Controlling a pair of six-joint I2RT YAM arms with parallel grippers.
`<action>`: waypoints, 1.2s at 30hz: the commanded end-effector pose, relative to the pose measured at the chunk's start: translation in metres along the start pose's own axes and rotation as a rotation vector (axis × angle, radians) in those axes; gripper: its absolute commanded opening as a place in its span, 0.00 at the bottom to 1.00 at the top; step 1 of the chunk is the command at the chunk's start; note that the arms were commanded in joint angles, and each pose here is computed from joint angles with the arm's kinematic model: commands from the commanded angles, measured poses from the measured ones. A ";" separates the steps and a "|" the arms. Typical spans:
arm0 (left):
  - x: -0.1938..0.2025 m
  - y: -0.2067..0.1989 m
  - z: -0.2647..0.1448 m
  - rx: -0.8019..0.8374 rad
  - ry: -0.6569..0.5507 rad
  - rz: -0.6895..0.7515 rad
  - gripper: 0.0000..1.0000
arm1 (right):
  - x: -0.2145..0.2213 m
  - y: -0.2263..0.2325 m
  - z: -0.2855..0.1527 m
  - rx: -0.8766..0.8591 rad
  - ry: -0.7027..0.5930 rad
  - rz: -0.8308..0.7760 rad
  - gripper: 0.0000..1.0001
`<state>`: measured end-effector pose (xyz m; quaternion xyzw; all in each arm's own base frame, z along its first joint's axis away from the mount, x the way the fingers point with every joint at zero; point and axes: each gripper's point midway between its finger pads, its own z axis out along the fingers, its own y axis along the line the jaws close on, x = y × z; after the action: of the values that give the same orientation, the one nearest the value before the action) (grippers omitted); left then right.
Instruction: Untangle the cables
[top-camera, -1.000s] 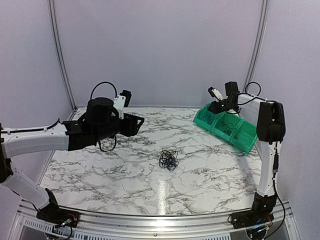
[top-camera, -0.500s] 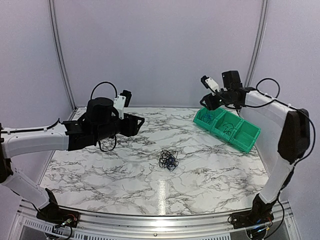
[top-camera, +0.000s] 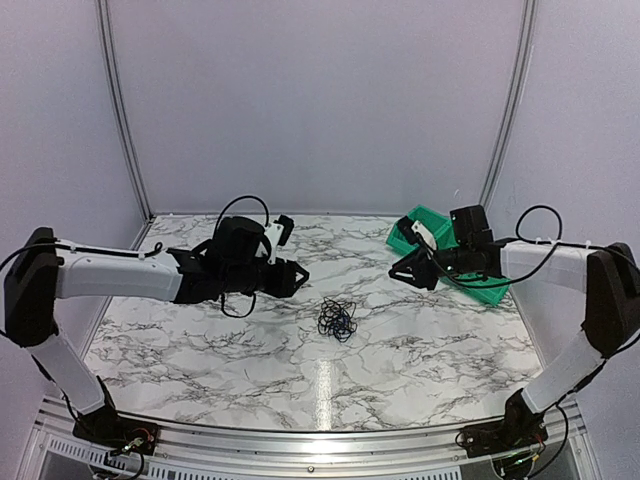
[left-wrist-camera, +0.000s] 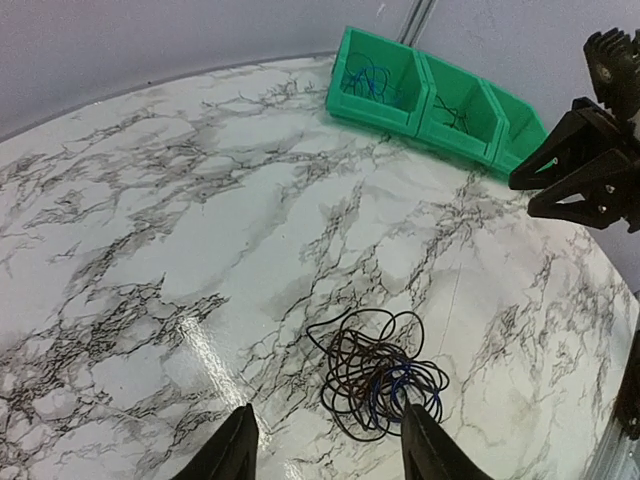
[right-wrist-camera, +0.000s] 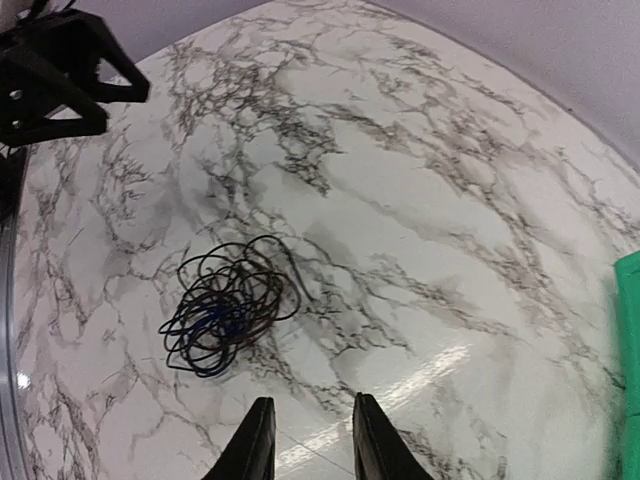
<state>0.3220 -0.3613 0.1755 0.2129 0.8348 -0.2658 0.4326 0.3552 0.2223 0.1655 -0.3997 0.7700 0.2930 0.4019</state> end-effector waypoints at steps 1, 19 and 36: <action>0.033 -0.025 0.028 0.112 0.132 -0.062 0.46 | -0.018 0.049 0.006 -0.167 -0.105 -0.157 0.27; 0.078 -0.095 0.043 0.246 0.156 -0.164 0.30 | 0.022 0.100 0.066 -0.308 0.108 -0.216 0.35; 0.101 -0.083 0.080 0.141 0.216 -0.006 0.28 | 0.010 0.067 0.057 -0.215 0.085 -0.162 0.35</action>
<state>0.2595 -0.4591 0.0839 0.2490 0.8531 -0.3313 0.3170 0.3034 0.3025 0.1196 -0.5260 0.7162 0.3266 0.3221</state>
